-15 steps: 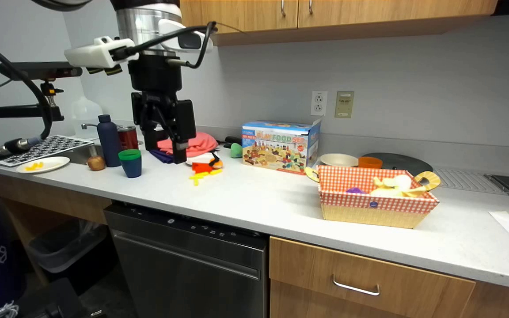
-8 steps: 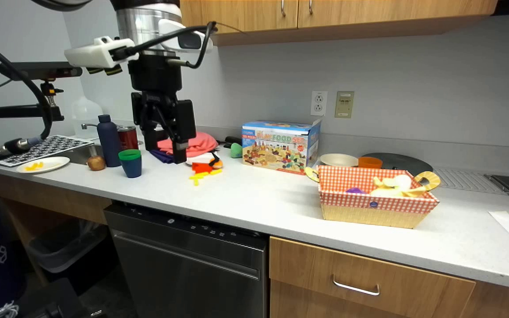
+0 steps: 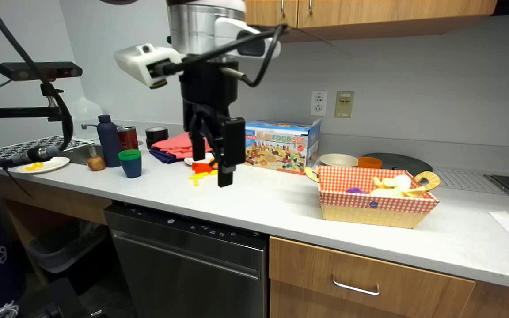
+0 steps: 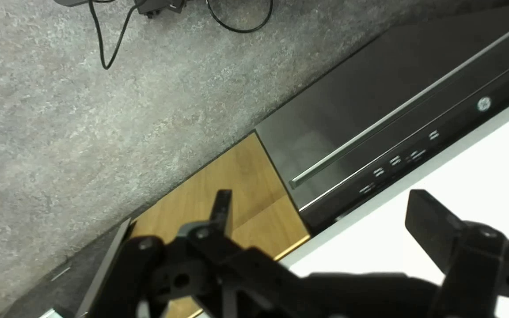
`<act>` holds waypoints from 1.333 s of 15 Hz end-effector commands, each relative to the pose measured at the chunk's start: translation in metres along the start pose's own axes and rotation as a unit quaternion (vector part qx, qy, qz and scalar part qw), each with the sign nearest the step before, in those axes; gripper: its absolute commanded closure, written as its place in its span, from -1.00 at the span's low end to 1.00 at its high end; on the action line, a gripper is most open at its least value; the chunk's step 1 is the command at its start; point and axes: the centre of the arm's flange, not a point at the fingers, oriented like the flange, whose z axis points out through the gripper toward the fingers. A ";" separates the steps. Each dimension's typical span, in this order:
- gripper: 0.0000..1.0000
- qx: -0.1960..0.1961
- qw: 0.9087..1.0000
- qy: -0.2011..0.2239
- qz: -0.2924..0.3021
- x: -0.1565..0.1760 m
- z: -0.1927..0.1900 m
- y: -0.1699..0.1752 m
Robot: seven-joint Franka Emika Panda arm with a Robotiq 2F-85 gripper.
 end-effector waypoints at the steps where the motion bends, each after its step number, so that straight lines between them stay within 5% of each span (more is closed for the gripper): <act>1: -1.00 0.001 1.000 0.007 0.019 0.007 0.001 0.014; 8: -1.00 0.002 0.997 0.012 0.079 0.047 0.014 0.028; 14: -1.00 0.016 0.976 -0.001 0.217 0.128 0.066 0.078; 20: -1.00 0.004 0.954 -0.022 0.298 0.173 0.152 0.109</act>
